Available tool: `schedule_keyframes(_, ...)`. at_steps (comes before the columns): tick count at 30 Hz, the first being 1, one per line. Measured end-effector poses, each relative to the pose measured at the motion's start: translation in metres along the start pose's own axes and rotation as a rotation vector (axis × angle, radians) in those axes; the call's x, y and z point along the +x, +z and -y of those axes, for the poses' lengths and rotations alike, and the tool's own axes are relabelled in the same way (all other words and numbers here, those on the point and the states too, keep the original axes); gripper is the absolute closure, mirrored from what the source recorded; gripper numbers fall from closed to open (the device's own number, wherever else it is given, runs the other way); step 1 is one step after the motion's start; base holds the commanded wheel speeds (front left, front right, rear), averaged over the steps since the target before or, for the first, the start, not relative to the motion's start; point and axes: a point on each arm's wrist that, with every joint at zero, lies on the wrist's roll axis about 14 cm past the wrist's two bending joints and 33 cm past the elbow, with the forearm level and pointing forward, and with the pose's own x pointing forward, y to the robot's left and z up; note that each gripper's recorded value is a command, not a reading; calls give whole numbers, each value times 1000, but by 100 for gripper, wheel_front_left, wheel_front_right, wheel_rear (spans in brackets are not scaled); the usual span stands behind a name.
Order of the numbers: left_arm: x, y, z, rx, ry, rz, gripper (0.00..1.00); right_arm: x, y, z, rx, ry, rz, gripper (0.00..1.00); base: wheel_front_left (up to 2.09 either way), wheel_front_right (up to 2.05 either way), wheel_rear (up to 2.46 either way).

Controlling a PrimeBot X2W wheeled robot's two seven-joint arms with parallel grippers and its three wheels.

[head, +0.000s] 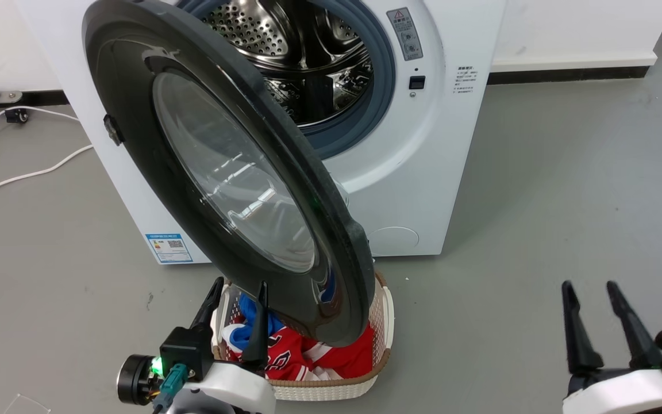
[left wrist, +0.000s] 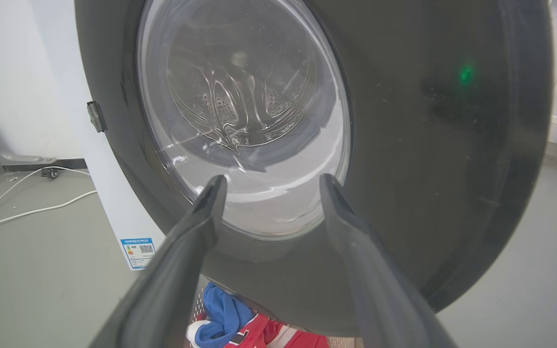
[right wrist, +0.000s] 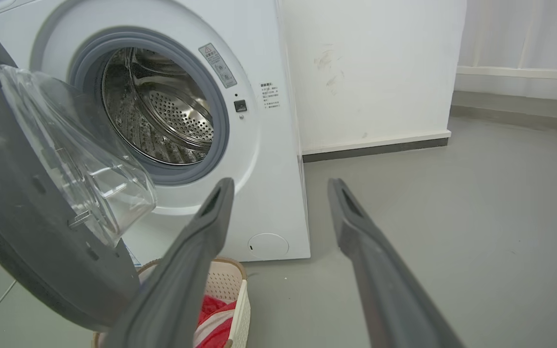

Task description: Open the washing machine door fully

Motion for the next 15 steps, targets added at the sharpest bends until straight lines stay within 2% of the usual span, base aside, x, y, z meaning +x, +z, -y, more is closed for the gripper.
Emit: schedule_keyframes(15,-3,-3,-1,3,6,-12,0,-7,-9,-14,-59,21,-63,0,0,0,0)
